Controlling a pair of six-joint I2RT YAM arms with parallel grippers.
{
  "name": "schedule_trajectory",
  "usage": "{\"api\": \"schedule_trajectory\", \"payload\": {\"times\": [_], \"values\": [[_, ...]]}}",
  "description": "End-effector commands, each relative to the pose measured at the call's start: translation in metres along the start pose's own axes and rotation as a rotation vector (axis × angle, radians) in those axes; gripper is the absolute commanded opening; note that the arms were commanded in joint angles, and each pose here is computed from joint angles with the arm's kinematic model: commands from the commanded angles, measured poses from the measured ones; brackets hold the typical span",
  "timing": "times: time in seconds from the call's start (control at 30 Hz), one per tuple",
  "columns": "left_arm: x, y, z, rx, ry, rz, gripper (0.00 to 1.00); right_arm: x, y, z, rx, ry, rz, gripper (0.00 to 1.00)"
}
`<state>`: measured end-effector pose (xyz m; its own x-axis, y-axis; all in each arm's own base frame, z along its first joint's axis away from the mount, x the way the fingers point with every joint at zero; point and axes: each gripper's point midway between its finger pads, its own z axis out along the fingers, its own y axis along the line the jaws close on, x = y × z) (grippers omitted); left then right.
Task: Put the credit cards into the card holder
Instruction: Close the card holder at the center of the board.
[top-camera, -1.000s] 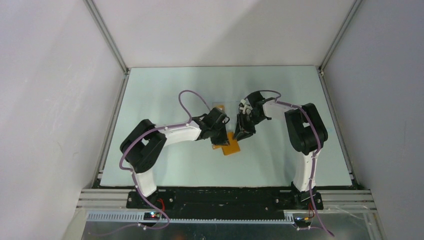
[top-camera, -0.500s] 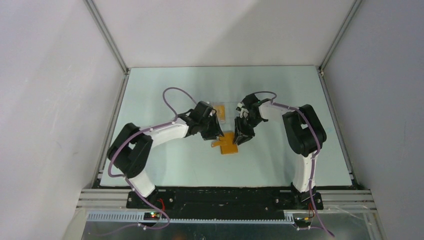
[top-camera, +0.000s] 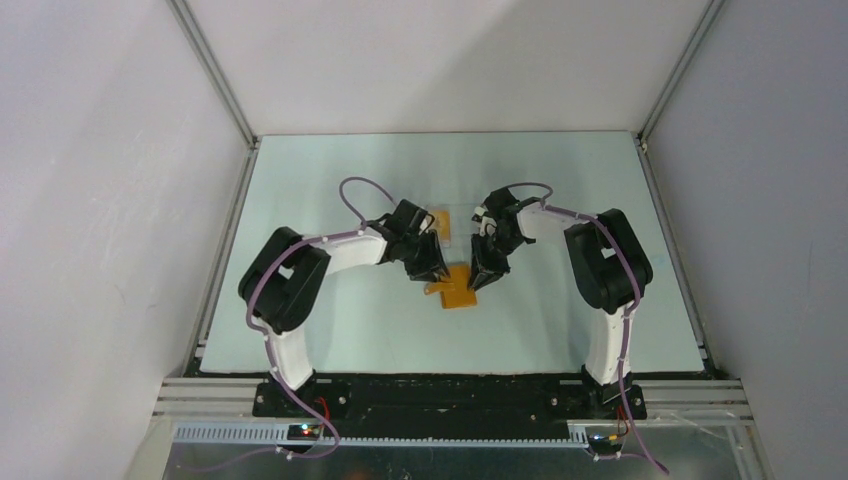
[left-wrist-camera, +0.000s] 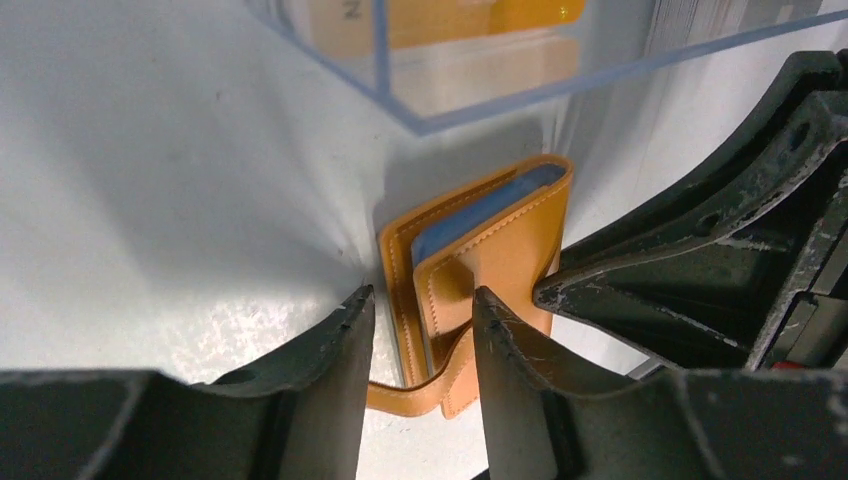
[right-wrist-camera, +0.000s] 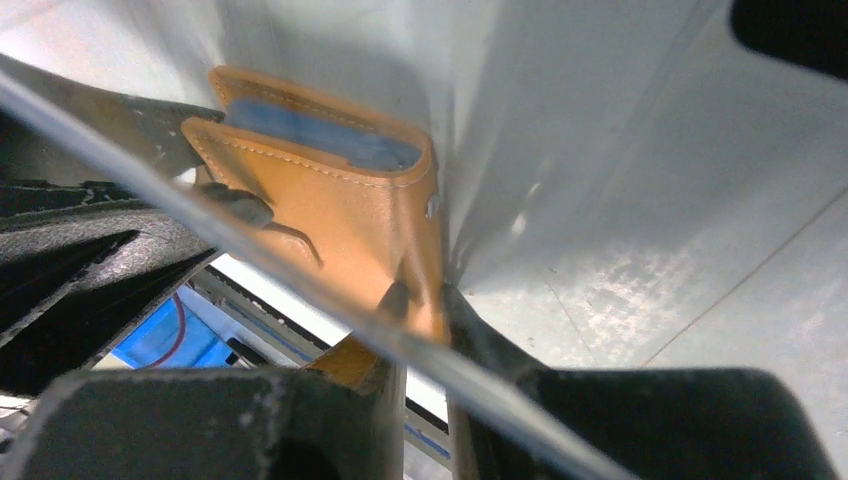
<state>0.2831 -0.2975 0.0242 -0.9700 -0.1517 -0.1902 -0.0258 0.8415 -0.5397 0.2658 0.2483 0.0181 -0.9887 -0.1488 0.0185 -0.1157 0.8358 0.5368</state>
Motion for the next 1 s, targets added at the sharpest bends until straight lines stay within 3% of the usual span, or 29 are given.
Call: {"api": "schedule_trajectory", "payload": {"times": [0.0, 0.2, 0.4, 0.63, 0.8, 0.97], "values": [[-0.004, -0.005, 0.007, 0.011, 0.009, 0.036, 0.45, 0.021, -0.028, 0.013, 0.128, 0.082, 0.034, 0.18], [-0.002, 0.004, 0.020, -0.024, 0.027, 0.018, 0.32, 0.017, -0.016, 0.008, 0.069, 0.075, 0.025, 0.20], [-0.004, 0.005, 0.017, -0.032, 0.006, 0.040, 0.02, 0.005, 0.007, -0.013, -0.039, 0.013, 0.029, 0.30], [0.001, -0.005, 0.008, 0.026, 0.005, 0.059, 0.00, 0.003, 0.001, -0.036, -0.106, -0.072, 0.091, 0.46], [0.009, -0.018, 0.008, 0.133, 0.011, 0.017, 0.00, 0.010, -0.006, -0.044, -0.208, -0.099, 0.171, 0.47], [0.020, -0.013, 0.013, 0.118, 0.021, -0.009, 0.00, 0.015, -0.011, -0.030, -0.271, -0.077, 0.243, 0.48]]}}
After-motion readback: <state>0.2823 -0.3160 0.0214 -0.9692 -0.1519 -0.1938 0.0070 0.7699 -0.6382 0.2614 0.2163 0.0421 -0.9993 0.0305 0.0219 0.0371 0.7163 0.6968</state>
